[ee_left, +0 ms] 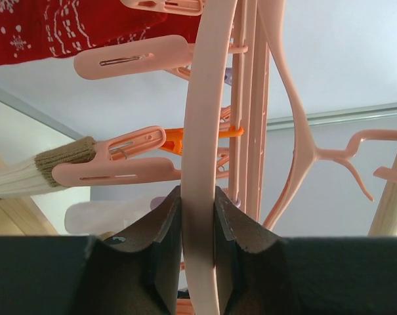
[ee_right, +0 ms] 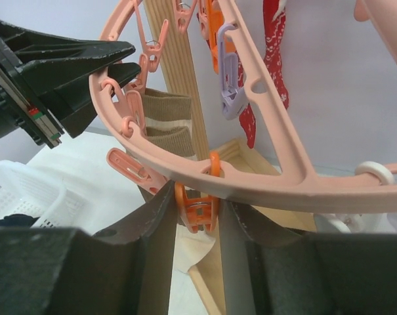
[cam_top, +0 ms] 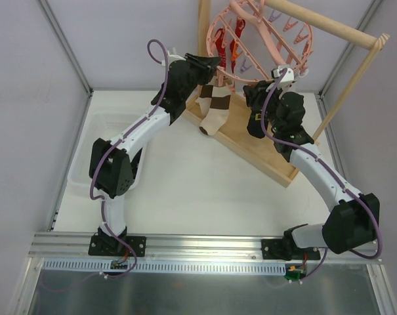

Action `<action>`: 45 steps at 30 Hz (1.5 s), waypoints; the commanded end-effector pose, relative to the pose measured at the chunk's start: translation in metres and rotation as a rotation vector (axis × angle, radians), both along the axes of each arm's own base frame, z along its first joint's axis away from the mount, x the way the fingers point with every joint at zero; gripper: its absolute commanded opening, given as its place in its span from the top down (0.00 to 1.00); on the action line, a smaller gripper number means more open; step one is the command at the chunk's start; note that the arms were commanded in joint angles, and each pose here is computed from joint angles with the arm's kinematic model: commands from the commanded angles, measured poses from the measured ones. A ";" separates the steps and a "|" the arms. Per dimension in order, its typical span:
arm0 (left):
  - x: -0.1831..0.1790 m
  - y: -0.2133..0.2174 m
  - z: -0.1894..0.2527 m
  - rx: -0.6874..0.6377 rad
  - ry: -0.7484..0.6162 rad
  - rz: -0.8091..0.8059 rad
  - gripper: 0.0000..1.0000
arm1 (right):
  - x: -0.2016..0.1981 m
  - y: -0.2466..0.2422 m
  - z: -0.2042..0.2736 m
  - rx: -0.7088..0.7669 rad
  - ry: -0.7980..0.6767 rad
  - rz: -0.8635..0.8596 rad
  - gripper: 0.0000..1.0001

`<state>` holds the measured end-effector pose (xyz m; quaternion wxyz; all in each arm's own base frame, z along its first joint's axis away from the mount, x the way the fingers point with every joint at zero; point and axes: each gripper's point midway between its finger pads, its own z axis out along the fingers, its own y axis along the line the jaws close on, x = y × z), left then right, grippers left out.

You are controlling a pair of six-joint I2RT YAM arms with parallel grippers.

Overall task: Clip the socks to the hanger
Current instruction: Open the clamp at the hanger.

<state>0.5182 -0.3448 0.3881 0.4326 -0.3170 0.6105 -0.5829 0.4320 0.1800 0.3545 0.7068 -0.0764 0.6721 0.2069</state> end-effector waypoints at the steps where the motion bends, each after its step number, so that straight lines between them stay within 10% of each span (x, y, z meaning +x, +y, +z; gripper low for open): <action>1: -0.020 0.004 0.043 -0.047 -0.080 -0.016 0.78 | 0.005 -0.007 0.037 0.107 -0.057 -0.019 0.99; 12: -0.039 0.023 0.070 0.079 -0.212 0.014 0.26 | -0.003 -0.004 0.039 0.174 0.129 -0.010 0.99; 27: -0.104 0.115 0.066 0.499 -0.373 0.018 0.04 | -0.027 -0.015 0.034 0.208 0.279 -0.052 0.99; 37: -0.121 0.275 -0.089 0.941 0.091 0.296 0.06 | -0.041 -0.004 0.043 0.284 0.314 0.024 0.99; 45: -0.131 0.366 -0.151 0.948 0.338 0.459 0.10 | -0.042 0.002 0.040 0.295 0.348 0.050 0.99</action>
